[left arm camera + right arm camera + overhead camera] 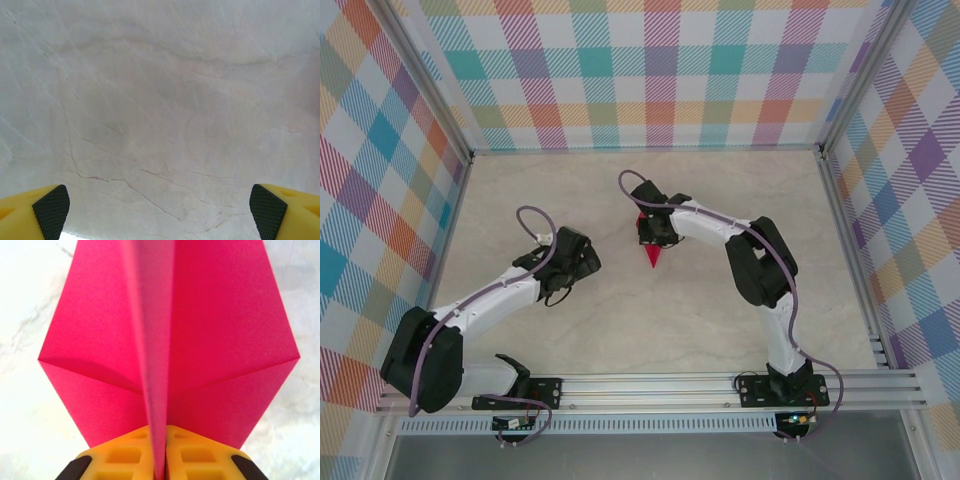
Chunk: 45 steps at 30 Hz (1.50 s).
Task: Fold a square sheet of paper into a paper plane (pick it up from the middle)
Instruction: Move the paper plane to the center of the table, then reset both arms
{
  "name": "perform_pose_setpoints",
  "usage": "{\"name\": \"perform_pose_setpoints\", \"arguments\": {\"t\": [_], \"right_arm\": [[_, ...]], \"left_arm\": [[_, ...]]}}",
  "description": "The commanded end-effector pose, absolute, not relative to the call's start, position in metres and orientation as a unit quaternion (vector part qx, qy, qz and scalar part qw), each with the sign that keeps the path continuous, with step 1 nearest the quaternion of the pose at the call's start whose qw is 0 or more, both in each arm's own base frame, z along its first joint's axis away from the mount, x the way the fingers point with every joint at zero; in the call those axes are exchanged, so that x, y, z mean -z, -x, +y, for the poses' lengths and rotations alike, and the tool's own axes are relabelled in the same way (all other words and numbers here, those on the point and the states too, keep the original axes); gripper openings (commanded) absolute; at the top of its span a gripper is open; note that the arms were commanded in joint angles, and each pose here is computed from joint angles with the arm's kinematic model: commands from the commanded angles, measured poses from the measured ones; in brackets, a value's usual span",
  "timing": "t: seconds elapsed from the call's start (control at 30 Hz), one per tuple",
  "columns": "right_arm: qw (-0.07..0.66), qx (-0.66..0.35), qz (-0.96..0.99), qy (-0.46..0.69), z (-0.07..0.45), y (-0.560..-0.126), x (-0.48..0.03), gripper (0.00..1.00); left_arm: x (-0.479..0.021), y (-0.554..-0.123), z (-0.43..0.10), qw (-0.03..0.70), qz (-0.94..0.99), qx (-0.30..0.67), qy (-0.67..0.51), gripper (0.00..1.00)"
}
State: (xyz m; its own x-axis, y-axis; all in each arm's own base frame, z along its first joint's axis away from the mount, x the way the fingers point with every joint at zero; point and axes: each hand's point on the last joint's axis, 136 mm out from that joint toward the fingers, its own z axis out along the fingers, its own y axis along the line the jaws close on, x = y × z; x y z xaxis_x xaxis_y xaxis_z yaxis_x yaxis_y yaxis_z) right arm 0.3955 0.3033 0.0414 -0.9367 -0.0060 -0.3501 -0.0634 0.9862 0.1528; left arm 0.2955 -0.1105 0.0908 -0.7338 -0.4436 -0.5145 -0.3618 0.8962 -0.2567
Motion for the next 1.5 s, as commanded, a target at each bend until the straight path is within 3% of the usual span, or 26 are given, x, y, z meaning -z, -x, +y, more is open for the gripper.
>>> {"name": "perform_pose_setpoints", "arguments": {"t": [0.0,0.3,0.47,0.67,0.87,1.13,1.33,1.47], "right_arm": [[0.162,-0.075,0.983,0.039,0.308,-0.397,-0.036,0.12],[0.122,-0.064,0.99,0.034,0.306,-0.39,-0.01,0.18],[0.145,-0.089,0.985,0.028,0.312,-0.397,-0.044,0.33],[0.245,-0.103,0.964,0.025,0.292,-0.403,-0.144,0.64],[0.334,-0.036,0.942,-0.027,0.202,-0.401,-0.185,0.99],[0.399,0.054,0.907,-0.121,0.056,-0.389,-0.173,1.0],[0.446,0.1,0.88,-0.129,-0.005,-0.373,-0.151,1.0],[0.497,0.114,0.856,-0.086,-0.011,-0.378,-0.137,1.0]], "left_arm": [[-0.095,-0.291,-0.093,0.3,0.928,0.046,0.217,0.97],[-0.097,-0.295,-0.09,0.303,0.929,0.042,0.211,0.99],[-0.11,-0.306,-0.085,0.32,0.924,0.033,0.206,0.99],[-0.143,-0.326,-0.06,0.369,0.907,0.003,0.204,1.0],[-0.167,-0.337,-0.024,0.426,0.883,-0.036,0.196,1.0],[-0.153,-0.352,0.023,0.466,0.855,-0.076,0.213,1.0],[-0.137,-0.361,0.027,0.521,0.836,-0.07,0.157,1.0],[-0.128,-0.371,0.014,0.545,0.831,-0.039,0.107,1.0]]}}
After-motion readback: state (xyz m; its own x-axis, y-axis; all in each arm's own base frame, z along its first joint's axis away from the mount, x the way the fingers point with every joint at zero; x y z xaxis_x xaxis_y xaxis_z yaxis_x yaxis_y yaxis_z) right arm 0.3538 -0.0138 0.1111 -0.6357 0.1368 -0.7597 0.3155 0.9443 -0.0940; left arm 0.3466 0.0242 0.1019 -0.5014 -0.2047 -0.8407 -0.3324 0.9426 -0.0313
